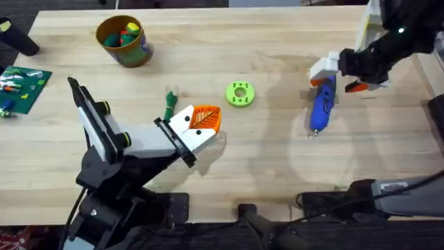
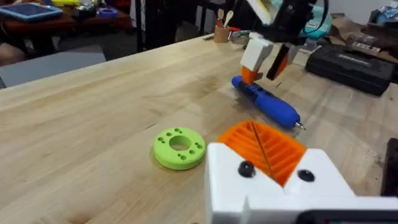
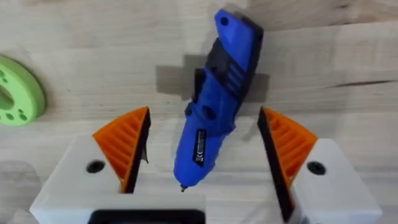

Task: Pick up the gripper from the table and insert it into the empty holder that is missing its gripper. Then pick up a screw, insert it into the mounting hole, and use the screwdriver to tighten it. Finally, clean up the table by picking up the vegetable and placing it into the bucket.

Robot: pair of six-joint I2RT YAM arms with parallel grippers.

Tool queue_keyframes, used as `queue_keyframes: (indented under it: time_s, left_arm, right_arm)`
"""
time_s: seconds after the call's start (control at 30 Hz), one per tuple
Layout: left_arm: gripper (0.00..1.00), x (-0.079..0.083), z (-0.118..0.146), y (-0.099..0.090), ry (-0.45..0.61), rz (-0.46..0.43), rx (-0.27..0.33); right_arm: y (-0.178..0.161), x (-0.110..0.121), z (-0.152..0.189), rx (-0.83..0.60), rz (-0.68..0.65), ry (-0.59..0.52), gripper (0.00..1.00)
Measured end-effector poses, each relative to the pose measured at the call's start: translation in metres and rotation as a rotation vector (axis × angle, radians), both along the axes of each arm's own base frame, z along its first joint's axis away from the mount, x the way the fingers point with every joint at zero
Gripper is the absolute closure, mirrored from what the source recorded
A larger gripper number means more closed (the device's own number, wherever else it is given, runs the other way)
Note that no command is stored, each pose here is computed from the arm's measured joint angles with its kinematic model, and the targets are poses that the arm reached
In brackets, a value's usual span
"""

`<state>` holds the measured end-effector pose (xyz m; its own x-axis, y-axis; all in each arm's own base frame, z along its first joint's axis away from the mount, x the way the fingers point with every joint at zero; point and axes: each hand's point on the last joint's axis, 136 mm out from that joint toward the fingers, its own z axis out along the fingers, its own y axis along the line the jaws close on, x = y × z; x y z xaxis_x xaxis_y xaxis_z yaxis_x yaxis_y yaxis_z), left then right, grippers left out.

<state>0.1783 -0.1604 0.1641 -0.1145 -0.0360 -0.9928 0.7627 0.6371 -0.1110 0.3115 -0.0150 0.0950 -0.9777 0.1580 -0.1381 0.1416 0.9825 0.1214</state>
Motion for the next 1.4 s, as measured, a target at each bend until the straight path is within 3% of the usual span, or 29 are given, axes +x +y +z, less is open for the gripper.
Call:
queue_keyframes:
  time_s: [0.33, 0.67, 0.93, 1.4]
  left_arm:
    - [0.988, 0.0, 0.0, 0.0, 0.0, 0.0, 0.0]
    - [0.988, 0.0, 0.0, 0.0, 0.0, 0.0, 0.0]
    - [0.988, 0.002, 0.0, 0.002, -0.001, 0.015, 0.001]
    - [0.988, 0.003, 0.0, 0.003, -0.001, 0.025, 0.001]
  right_arm:
    - [0.009, 0.007, 0.01, -0.01, -0.076, -0.038, 0.013]
    - [0.0, 0.002, -0.004, -0.037, -0.236, 0.032, 0.013]
    - [-0.008, 0.018, -0.007, -0.071, -0.289, -0.038, 0.013]
    - [-0.008, -0.006, -0.052, -0.082, -0.281, 0.009, 0.013]
